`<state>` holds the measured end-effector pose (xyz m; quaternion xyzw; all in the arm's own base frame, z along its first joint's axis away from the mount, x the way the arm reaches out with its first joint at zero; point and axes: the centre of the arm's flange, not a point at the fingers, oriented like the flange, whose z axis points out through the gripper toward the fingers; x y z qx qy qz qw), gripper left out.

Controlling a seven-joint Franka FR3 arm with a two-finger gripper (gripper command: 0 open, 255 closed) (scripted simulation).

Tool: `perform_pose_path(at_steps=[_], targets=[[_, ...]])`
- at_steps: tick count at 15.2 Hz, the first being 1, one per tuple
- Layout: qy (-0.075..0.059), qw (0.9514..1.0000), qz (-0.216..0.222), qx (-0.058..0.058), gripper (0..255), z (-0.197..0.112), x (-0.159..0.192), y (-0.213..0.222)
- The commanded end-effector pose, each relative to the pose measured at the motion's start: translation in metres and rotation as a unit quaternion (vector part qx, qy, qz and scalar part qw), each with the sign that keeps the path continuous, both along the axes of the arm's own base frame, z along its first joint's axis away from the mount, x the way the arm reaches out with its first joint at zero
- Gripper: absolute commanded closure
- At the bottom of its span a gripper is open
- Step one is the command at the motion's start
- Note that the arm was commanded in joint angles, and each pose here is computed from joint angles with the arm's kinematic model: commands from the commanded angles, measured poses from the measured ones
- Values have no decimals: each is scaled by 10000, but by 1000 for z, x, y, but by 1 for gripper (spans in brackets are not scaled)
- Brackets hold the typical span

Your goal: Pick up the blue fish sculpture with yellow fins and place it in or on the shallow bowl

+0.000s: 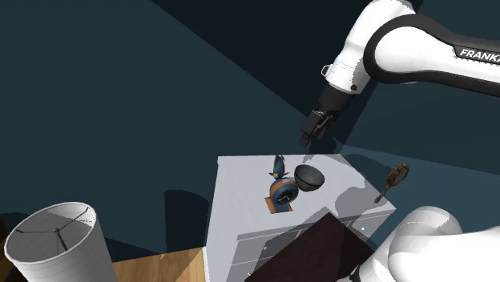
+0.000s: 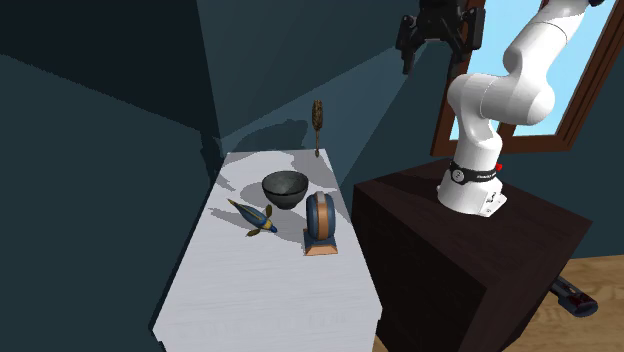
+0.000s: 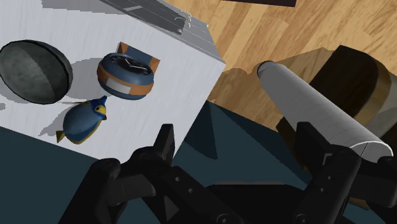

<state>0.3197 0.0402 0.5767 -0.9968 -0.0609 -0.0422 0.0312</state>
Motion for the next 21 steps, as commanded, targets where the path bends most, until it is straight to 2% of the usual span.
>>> perform_pose_path(at_steps=[1,11,21], targets=[[0,10000,0,0,0,0,0,0],[-241,9989,-78,403,0,-86,35,-104],[-482,9955,-156,805,0,-179,73,-202]])
